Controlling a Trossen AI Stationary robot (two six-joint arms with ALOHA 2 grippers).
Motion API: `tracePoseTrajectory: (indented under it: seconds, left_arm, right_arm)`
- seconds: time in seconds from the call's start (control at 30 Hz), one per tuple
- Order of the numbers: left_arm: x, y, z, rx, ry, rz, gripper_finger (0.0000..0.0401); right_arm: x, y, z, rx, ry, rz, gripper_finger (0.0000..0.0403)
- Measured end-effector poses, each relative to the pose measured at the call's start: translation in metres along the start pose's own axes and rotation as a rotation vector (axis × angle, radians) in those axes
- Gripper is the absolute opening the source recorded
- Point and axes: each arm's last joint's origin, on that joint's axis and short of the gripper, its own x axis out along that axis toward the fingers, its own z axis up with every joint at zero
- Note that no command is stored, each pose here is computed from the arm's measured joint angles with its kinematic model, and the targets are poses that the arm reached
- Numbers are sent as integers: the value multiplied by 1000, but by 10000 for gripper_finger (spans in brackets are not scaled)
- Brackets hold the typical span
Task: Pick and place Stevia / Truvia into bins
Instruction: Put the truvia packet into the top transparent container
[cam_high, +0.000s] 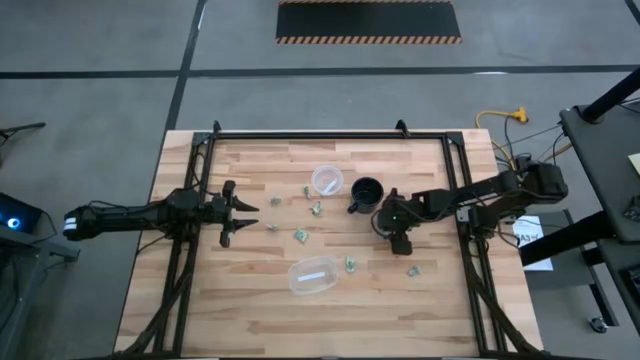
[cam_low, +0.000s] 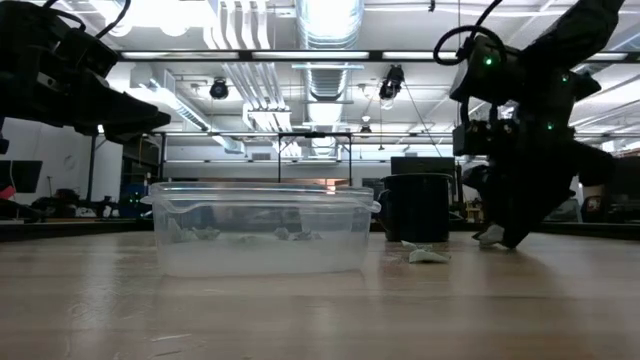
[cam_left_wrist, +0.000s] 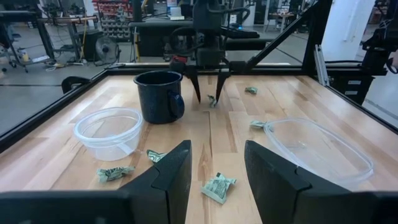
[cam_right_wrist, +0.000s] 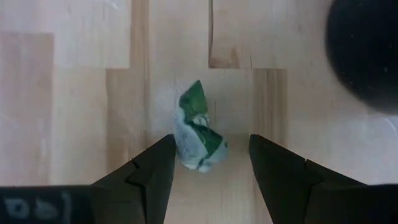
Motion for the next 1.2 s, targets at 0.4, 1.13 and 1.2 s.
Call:
tracePoseTrajectory:
  seconds: [0.4, 1.13, 1.2]
  left_arm:
    - [0, 0, 0, 0, 0, 0, 132]
    - [0, 0, 0, 0, 0, 0, 132]
    - [0, 0, 0, 0, 0, 0, 132]
  right_arm:
    - [2, 0, 5, -6, -25, 2, 196]
    - [2, 1, 8, -10, -37, 39, 153]
    - [2, 1, 7, -9, -31, 40, 127]
